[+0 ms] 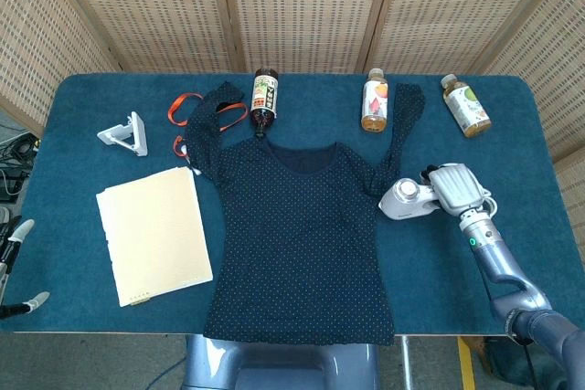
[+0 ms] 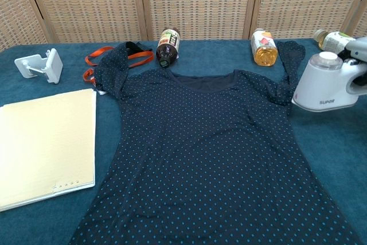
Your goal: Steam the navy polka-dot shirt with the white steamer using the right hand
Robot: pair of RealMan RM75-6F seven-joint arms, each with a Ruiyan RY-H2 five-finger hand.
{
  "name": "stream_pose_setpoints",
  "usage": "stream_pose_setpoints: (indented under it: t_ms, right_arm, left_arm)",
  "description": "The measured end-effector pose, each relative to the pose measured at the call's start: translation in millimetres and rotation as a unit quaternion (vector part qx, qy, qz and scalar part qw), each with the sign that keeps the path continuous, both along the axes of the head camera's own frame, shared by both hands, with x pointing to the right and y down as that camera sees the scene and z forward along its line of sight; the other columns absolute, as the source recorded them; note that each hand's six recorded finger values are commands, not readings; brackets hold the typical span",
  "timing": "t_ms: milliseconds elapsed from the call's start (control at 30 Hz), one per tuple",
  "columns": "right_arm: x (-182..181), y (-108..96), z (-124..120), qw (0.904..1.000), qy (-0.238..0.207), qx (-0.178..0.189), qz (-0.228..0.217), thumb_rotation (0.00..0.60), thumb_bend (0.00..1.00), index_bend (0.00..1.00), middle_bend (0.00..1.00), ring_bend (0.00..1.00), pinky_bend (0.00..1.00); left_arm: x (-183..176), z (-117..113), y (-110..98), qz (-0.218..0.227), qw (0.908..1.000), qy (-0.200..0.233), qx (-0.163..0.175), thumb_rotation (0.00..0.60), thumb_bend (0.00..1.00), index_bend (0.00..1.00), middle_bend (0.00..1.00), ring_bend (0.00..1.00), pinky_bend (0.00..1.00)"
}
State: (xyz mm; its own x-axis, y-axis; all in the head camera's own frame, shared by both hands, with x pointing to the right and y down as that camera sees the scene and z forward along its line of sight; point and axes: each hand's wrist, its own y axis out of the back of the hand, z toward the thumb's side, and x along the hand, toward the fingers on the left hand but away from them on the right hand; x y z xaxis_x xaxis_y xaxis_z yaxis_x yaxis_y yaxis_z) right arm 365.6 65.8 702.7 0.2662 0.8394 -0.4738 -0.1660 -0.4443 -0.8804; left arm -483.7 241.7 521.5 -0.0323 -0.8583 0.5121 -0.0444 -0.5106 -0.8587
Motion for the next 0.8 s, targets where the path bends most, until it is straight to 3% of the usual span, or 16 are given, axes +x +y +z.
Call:
stream_pose_setpoints:
  t_ms: [267, 533, 800]
  right_arm:
    - [-8, -31, -58, 0.9935, -0.059, 0.092, -0.030, 0.600, 1.00, 0.70, 0.56, 0.63, 0.89]
    - [-74, -32, -73, 0.9863, -0.122, 0.081, -0.077, 0.600, 1.00, 0.70, 0.56, 0.63, 0.89]
    - [-167, -17, -65, 0.9753, -0.136, 0.062, -0.163, 0.600, 1.00, 0.70, 0.56, 0.64, 0.89]
  left_arm:
    - [1, 1, -1, 0.000, 1.0000, 0.003, -0.003, 0.600, 0.00, 0.00, 0.00, 0.00, 0.00]
    - [3, 4, -2, 0.002, 0.9999, 0.005, -0.008, 0.600, 0.00, 0.00, 0.00, 0.00, 0.00]
    - [-2, 8, -5, -0.006, 0.9999, 0.006, -0.015, 0.600, 0.00, 0.00, 0.00, 0.00, 0.00]
